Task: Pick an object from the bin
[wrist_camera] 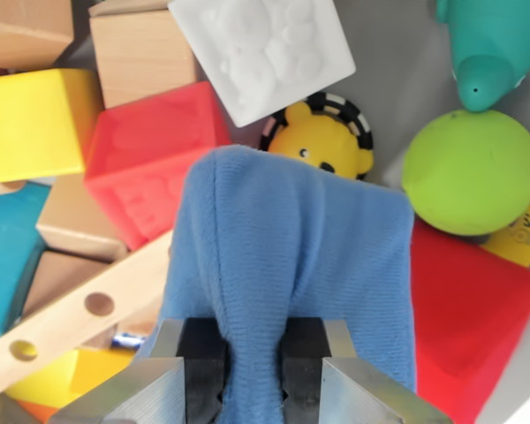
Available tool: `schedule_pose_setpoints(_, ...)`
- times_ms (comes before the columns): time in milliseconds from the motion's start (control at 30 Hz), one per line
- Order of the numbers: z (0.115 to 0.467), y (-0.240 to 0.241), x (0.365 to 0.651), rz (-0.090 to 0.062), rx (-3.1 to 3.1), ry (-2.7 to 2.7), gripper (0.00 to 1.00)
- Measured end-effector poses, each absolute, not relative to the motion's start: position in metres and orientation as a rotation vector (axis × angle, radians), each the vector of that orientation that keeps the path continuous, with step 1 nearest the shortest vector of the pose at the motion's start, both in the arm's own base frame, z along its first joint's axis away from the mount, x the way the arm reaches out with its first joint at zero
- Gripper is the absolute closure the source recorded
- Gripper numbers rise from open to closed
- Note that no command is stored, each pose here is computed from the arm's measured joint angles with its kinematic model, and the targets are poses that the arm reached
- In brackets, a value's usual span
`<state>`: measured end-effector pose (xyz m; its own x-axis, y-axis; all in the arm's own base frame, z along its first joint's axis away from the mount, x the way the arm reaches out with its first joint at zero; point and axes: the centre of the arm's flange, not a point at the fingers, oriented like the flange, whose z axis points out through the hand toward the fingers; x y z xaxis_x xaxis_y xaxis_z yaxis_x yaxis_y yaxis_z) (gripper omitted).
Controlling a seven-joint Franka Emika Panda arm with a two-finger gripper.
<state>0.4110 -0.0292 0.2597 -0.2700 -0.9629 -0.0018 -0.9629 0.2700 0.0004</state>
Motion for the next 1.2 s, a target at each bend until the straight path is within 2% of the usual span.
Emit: schedule_pose_setpoints(1200, 0.401, -0.029, 0.412, 0.003, -1.896, 2.500, 1.00)
